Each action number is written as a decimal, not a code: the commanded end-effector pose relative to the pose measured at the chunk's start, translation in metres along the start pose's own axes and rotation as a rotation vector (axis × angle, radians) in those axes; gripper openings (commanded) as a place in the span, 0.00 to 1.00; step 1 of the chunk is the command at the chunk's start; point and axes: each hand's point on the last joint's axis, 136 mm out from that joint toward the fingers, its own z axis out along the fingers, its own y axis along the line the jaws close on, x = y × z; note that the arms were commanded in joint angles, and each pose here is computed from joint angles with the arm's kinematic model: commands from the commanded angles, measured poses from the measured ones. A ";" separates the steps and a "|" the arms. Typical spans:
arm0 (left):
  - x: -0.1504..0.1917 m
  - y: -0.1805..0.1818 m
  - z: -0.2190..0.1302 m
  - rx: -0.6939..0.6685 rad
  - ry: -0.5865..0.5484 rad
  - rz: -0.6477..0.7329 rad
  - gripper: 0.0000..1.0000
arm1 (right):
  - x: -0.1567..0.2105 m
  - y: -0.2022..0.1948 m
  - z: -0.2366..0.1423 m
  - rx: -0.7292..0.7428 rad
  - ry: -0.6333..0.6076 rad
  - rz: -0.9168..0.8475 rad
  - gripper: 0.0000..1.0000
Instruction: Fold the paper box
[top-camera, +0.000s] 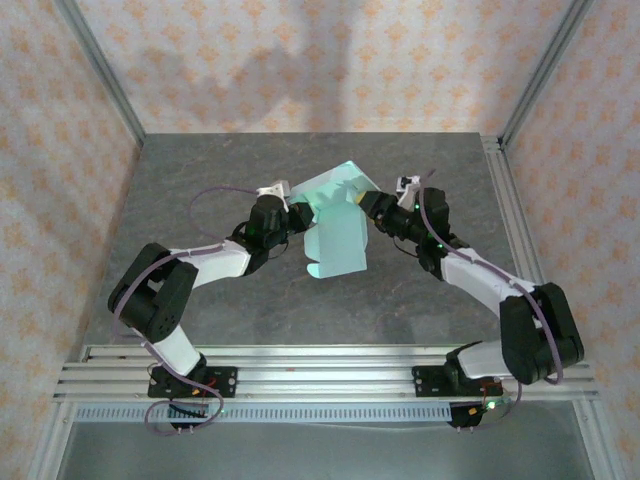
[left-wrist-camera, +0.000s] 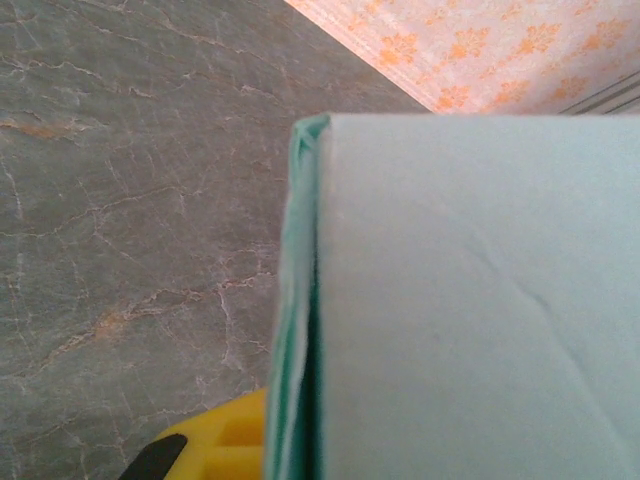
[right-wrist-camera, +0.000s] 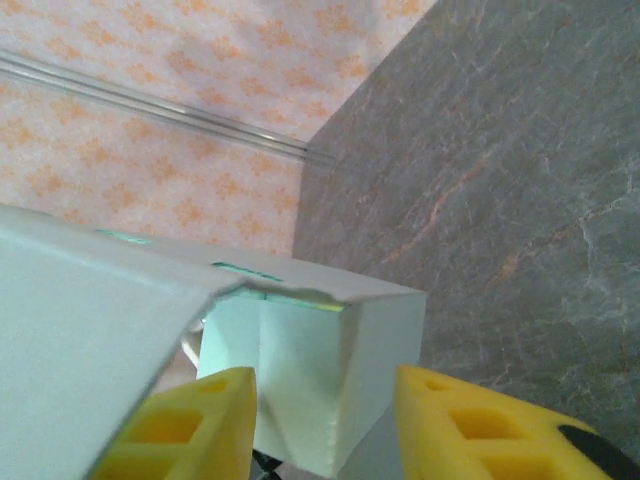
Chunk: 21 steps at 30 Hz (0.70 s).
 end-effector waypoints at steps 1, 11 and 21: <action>-0.010 -0.008 0.001 0.001 -0.034 0.014 0.00 | -0.016 0.019 -0.015 0.000 -0.089 -0.097 0.49; -0.014 0.039 -0.011 -0.219 -0.112 0.052 0.00 | -0.035 0.050 -0.064 0.246 -0.175 -0.308 0.57; -0.018 0.054 -0.020 -0.318 -0.181 0.154 0.00 | -0.022 0.104 -0.015 0.446 -0.041 -0.552 0.52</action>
